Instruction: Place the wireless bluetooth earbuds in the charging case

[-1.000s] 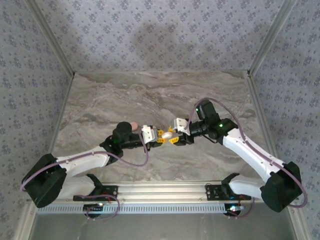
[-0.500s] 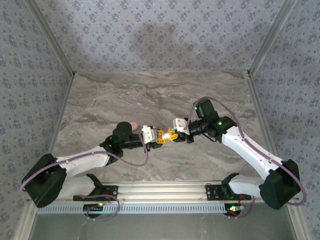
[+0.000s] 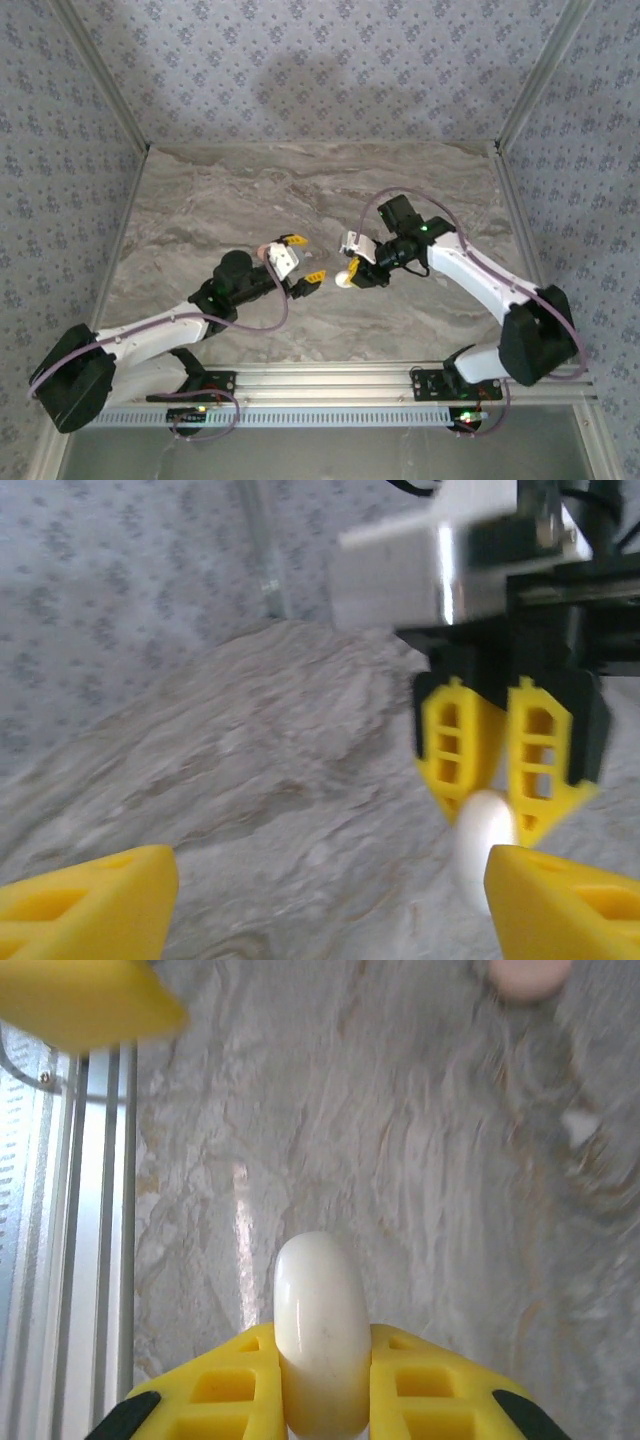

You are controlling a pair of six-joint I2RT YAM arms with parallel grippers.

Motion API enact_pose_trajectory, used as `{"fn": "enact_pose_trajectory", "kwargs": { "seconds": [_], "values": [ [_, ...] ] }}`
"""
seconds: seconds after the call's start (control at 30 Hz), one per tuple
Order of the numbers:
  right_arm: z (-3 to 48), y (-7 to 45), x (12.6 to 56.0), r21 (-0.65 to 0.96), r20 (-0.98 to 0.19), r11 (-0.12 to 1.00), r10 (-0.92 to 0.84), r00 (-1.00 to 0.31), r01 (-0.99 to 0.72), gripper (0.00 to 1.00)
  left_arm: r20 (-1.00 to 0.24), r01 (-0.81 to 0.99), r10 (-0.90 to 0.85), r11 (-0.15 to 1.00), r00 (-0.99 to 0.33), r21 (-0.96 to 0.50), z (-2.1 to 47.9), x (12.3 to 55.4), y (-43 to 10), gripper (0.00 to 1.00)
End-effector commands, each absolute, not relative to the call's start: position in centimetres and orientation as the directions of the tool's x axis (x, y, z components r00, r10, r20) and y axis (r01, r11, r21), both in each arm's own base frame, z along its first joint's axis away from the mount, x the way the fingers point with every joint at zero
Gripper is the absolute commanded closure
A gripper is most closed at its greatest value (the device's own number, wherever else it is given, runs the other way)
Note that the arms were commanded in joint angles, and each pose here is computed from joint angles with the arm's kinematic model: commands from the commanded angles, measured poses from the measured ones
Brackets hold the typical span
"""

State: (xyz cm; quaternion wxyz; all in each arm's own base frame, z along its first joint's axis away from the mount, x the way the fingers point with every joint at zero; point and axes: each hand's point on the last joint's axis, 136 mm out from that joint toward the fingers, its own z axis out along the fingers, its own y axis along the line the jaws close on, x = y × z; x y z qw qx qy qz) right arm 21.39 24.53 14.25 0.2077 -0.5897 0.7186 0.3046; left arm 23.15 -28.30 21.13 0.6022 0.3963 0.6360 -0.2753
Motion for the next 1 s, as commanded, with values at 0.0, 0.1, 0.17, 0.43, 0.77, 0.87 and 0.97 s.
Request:
{"fn": "enact_pose_trajectory", "kwargs": {
  "seconds": [0.0,0.1,0.17,0.43,0.77,0.87,0.97],
  "values": [
    [12.7,24.2,21.9,0.292,-0.565,0.200,-0.753,-0.338,-0.935,0.83,-0.990,0.682,0.137,0.728,-0.038,0.075,21.3,26.1,-24.9,0.12],
    [10.7,24.5,22.2,0.335,-0.487,0.215,-0.794,-0.364,-0.917,0.83,-0.991,0.610,0.100,0.792,-0.088,0.025,21.6,27.4,-23.0,0.01],
    [9.5,24.6,22.9,0.351,-0.431,0.247,-0.814,-0.390,-0.903,0.84,-0.990,0.548,0.073,0.837,-0.124,-0.007,21.6,28.4,-21.5,0.00],
    [6.5,25.0,25.8,0.347,-0.337,0.354,-0.818,-0.467,-0.869,0.81,-0.950,0.216,-0.082,0.965,-0.300,-0.152,18.6,31.9,-14.1,0.00],
    [4.6,24.7,26.3,0.374,-0.263,0.408,-0.815,-0.517,-0.833,0.77,-0.942,0.180,-0.099,0.970,-0.322,-0.164,18.1,32.2,-13.0,0.00],
    [4.3,24.5,26.5,0.372,-0.254,0.422,-0.811,-0.527,-0.827,0.74,-0.941,0.179,-0.098,0.970,-0.324,-0.163,18.2,32.3,-13.0,0.00],
    [4.1,24.4,26.6,0.371,-0.245,0.433,-0.808,-0.536,-0.821,0.72,-0.942,0.173,-0.089,0.973,-0.323,-0.151,18.2,32.4,-12.7,0.00]
  ]
}}
